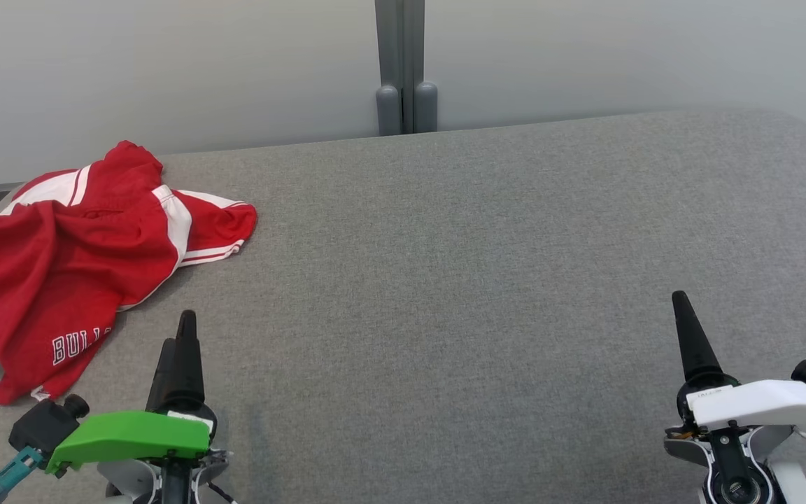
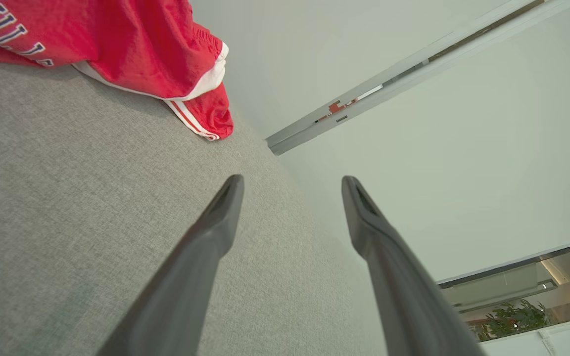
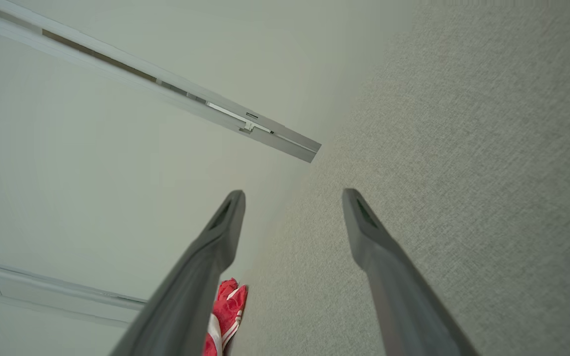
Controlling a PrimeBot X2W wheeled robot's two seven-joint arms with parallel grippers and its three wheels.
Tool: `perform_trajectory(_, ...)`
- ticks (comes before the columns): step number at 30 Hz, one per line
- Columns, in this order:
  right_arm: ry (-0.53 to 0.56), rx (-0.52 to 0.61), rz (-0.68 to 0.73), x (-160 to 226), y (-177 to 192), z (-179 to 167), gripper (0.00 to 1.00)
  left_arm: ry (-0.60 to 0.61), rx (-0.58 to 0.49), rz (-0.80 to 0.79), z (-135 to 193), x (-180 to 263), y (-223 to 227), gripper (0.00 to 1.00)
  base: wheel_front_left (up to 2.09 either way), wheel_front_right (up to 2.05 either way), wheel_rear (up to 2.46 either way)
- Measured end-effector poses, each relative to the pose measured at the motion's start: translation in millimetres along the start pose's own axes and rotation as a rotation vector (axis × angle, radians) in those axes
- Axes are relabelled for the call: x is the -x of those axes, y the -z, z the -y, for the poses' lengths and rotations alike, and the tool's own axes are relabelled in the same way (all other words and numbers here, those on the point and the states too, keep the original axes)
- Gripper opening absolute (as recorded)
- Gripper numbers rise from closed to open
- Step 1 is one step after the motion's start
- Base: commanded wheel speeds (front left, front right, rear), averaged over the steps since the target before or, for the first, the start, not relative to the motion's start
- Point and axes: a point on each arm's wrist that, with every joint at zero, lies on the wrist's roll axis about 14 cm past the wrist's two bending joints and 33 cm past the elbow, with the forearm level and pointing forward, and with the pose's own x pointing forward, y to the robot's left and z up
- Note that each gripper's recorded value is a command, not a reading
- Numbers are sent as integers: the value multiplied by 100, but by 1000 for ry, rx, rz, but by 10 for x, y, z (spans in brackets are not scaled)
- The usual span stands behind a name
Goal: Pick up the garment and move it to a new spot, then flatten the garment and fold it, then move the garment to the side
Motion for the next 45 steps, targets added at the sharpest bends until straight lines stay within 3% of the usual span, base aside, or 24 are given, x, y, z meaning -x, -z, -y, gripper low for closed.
perform_trajectory(22, -78, 393, -18, 15, 132, -174, 100, 3, -342, 20, 37, 87, 81, 100, 0, 0, 0)
perform_trajectory(45, -125, 669, -28, 55, 244, -198, 100, 15, -606, 34, 16, 179, 172, 100, 0, 0, 0)
